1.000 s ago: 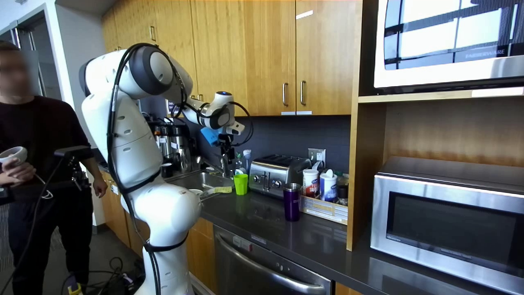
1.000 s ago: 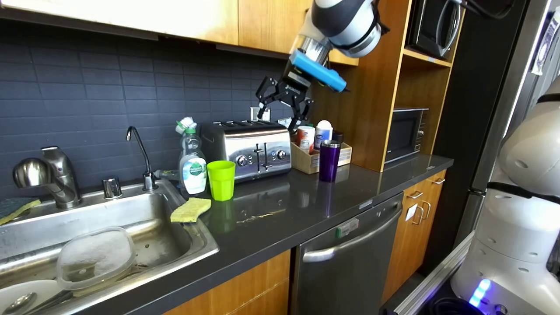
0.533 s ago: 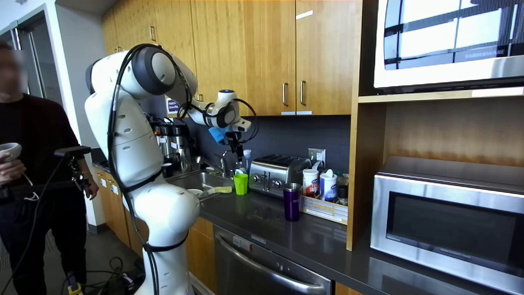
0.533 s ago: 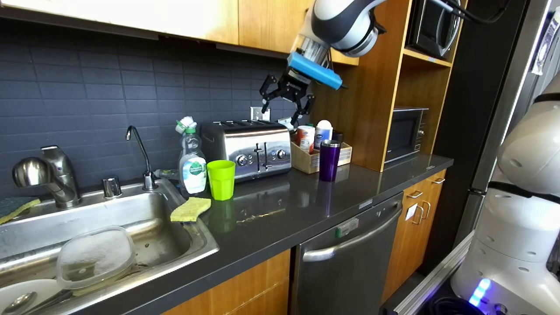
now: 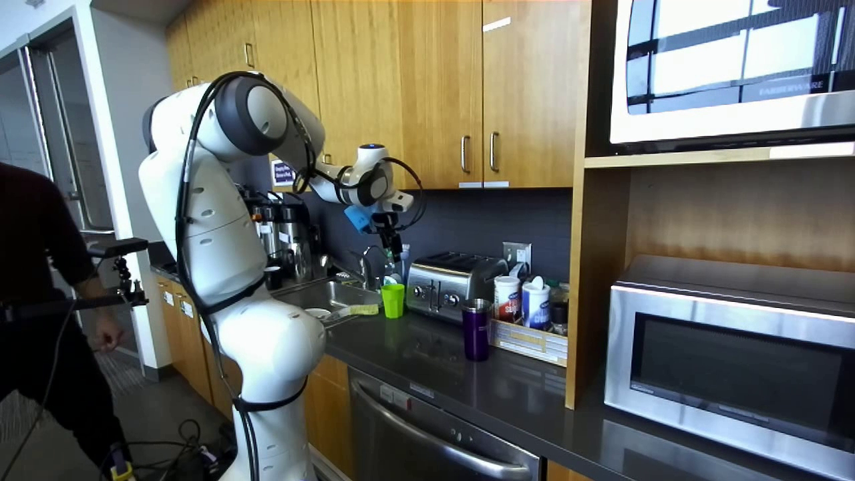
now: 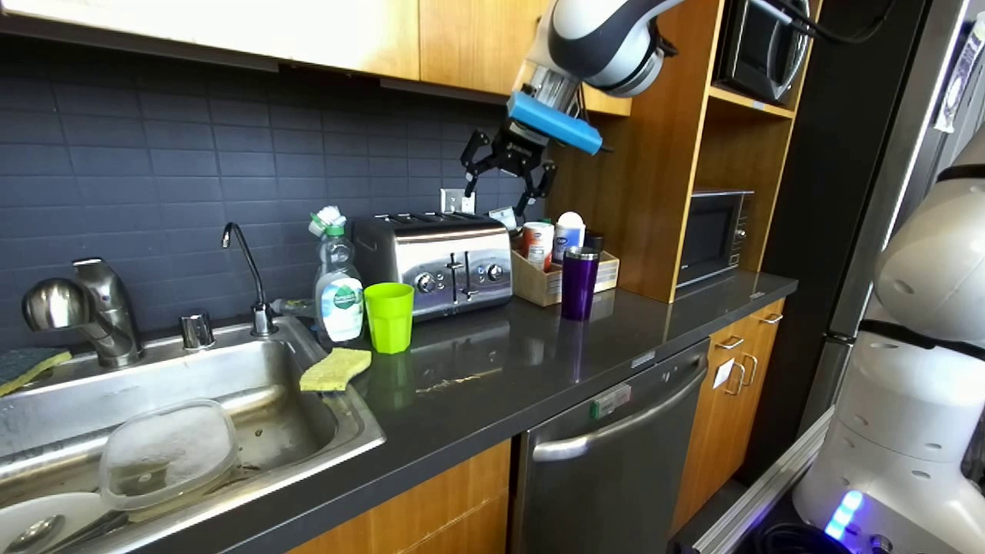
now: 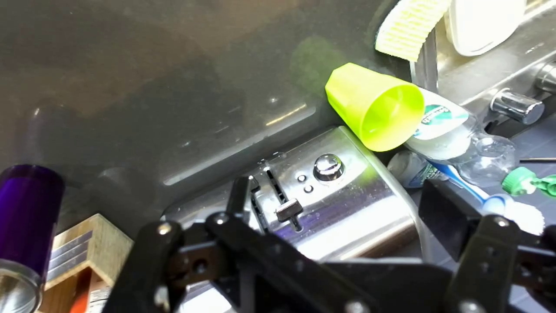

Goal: Press a button on the toaster

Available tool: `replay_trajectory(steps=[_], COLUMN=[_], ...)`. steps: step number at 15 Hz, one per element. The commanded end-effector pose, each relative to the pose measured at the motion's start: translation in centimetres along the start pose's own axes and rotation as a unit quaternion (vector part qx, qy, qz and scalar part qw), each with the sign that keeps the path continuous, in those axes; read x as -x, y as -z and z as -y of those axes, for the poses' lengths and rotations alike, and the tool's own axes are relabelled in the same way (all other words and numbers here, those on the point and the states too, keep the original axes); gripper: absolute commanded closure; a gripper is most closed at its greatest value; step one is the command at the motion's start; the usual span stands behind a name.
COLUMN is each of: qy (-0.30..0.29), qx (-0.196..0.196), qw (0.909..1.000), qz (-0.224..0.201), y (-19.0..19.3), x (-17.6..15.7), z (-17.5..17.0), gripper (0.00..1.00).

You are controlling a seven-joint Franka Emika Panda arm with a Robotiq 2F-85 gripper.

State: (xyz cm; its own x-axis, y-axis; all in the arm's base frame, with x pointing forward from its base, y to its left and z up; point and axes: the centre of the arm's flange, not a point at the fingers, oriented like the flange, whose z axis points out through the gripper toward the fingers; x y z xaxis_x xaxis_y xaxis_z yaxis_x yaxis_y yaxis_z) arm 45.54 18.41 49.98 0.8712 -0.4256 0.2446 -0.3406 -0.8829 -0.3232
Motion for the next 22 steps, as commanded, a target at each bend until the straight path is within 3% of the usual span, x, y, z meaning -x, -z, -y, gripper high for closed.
replay_trajectory(steps=[1,12,22], qy=[0.000,-0.005,-0.101], qx=[0.000,0.000,-0.013], qw=[1.0000,1.0000,0.9946], qz=[0.000,-0.004,-0.019], y=[0.0,-0.2,-2.6], x=[0.0,-0.3,-3.6], z=[0.0,0.0,-2.6], gripper=[0.00,0.00,0.00])
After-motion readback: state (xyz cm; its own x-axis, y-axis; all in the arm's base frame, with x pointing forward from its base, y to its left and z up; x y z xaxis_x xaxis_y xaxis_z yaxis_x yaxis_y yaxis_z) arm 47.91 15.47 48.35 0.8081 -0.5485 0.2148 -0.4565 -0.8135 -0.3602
